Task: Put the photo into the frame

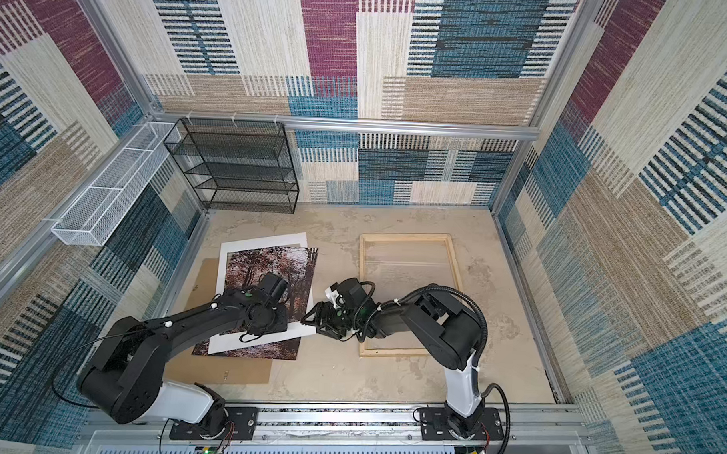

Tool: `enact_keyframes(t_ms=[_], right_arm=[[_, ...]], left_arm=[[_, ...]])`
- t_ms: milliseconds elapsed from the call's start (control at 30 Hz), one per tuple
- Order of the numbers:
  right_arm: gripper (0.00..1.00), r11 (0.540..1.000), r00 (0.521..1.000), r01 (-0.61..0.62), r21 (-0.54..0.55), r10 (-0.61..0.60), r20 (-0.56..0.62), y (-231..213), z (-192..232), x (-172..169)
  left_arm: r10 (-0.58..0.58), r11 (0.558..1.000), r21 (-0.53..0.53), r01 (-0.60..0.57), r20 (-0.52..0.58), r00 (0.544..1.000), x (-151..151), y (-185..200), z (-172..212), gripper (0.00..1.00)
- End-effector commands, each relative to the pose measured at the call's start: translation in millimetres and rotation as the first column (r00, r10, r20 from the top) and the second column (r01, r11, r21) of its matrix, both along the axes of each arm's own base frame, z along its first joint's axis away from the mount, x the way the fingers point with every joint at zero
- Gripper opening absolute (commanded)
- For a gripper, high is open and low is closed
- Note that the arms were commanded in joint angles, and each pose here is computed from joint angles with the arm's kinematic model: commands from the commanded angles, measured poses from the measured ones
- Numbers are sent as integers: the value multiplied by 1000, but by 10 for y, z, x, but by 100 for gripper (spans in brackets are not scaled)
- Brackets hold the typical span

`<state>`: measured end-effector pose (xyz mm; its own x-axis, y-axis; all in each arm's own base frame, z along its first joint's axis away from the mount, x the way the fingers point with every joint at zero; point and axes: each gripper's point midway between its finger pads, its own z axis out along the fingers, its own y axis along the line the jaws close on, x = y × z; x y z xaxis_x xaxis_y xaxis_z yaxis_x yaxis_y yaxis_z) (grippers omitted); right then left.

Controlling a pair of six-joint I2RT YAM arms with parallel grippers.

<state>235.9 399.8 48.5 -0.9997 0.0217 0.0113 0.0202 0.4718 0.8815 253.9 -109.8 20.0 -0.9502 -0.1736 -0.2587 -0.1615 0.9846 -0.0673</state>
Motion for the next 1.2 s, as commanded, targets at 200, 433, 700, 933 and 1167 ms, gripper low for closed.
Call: enact_keyframes(t_ms=[200, 433, 700, 933, 1167], right_arm=[[64, 1000, 1000, 2, 27, -2, 2, 31, 3, 6], [53, 999, 999, 0, 43, -2, 39, 58, 11, 48], [43, 999, 996, 36, -4, -36, 85, 37, -76, 208], [29, 995, 988, 95, -34, -90, 122, -97, -157, 463], [7, 997, 989, 69, -19, -66, 135, -64, -137, 458]], left_arm=[[-17, 998, -63, 15, -30, 999, -51, -107, -54, 47], [-23, 996, -84, 20, -42, 999, -68, -147, -98, 46], [-33, 996, -81, 29, -42, 999, -76, -142, -92, 46], [-40, 995, -94, 36, -39, 998, -72, -167, -83, 45], [-45, 994, -98, 42, -30, 999, -53, -178, -65, 45]])
